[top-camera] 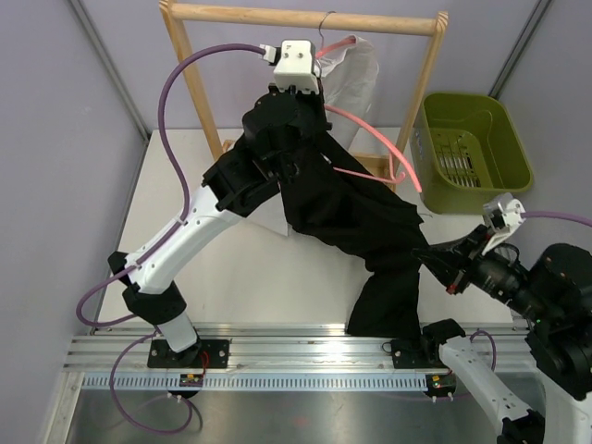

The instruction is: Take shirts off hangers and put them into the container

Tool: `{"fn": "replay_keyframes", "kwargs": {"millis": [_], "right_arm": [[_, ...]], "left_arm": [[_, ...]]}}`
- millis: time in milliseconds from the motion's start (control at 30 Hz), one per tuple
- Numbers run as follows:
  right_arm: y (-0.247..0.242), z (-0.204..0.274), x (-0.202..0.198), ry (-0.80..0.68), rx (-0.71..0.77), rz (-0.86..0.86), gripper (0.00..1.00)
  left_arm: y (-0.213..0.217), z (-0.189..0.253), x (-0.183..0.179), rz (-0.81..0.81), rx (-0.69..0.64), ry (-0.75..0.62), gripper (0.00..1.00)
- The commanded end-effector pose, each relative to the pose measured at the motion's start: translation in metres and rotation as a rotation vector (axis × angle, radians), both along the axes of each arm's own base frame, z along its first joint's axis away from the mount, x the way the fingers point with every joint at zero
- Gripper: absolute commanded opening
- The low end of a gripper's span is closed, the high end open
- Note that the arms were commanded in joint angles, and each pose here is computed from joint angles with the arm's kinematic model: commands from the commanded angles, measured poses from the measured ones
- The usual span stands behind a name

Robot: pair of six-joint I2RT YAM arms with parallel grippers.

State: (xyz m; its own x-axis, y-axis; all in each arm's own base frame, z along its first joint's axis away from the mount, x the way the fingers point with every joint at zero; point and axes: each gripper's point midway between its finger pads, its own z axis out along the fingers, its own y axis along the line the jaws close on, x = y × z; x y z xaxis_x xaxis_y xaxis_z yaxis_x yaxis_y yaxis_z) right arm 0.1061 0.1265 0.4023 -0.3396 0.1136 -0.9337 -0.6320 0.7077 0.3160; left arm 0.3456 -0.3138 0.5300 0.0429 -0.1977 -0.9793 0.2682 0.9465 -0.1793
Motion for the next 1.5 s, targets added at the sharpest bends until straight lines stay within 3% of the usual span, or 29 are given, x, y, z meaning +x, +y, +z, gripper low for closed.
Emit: {"fn": "replay_keyframes", "kwargs": {"millis": [0,233,333,467,667,800,900,1000,1067,1100,1133,1300,1467], "right_arm": [[-0.011,-0.003,-0.024,0.017,-0.021,-0.018,0.00],[-0.017,-0.058,0.024,0.237,-0.088,-0.158,0.00],[-0.019,-0.078,0.047,0.296,-0.122,-0.211,0.00],[-0.014,-0.090,0.066,0.308,-0.137,-0.206,0.00],[-0.006,-0.092,0.075,0.303,-0.127,-0.178,0.00],[-0.001,-0.096,0.079,0.310,-0.117,-0.159,0.00],[0.000,-0.100,0.082,0.319,-0.123,-0.161,0.00],[-0.010,-0.103,0.086,0.334,-0.151,-0.217,0.00],[-0.026,-0.105,0.091,0.338,-0.190,-0.314,0.53],[-0.031,-0.103,0.089,0.344,-0.201,-0.338,0.81],[-0.035,-0.100,0.088,0.340,-0.204,-0.360,0.99],[-0.038,-0.062,0.081,0.254,-0.139,-0.383,0.99],[-0.034,-0.017,0.070,0.172,-0.078,-0.344,0.99]], "left_arm": [[0.060,0.063,0.001,0.129,-0.134,-0.125,0.00],[0.057,0.062,-0.006,0.071,-0.187,-0.091,0.00],[0.036,0.046,-0.021,-0.068,-0.253,-0.020,0.00],[-0.001,0.030,-0.063,-0.328,-0.370,0.078,0.00],[-0.026,0.026,-0.131,-0.580,-0.541,0.200,0.00],[-0.042,0.008,-0.155,-0.722,-0.682,0.303,0.00],[-0.043,0.012,-0.175,-0.837,-0.755,0.308,0.00],[-0.029,0.019,-0.176,-0.811,-0.697,0.232,0.00],[-0.017,0.031,-0.178,-0.788,-0.636,0.166,0.00],[-0.011,0.024,-0.174,-0.748,-0.544,0.143,0.00],[-0.004,0.029,-0.171,-0.723,-0.508,0.105,0.00],[0.000,0.032,-0.155,-0.653,-0.284,-0.087,0.00],[-0.040,0.016,-0.139,-0.686,-0.136,-0.101,0.00]]}}
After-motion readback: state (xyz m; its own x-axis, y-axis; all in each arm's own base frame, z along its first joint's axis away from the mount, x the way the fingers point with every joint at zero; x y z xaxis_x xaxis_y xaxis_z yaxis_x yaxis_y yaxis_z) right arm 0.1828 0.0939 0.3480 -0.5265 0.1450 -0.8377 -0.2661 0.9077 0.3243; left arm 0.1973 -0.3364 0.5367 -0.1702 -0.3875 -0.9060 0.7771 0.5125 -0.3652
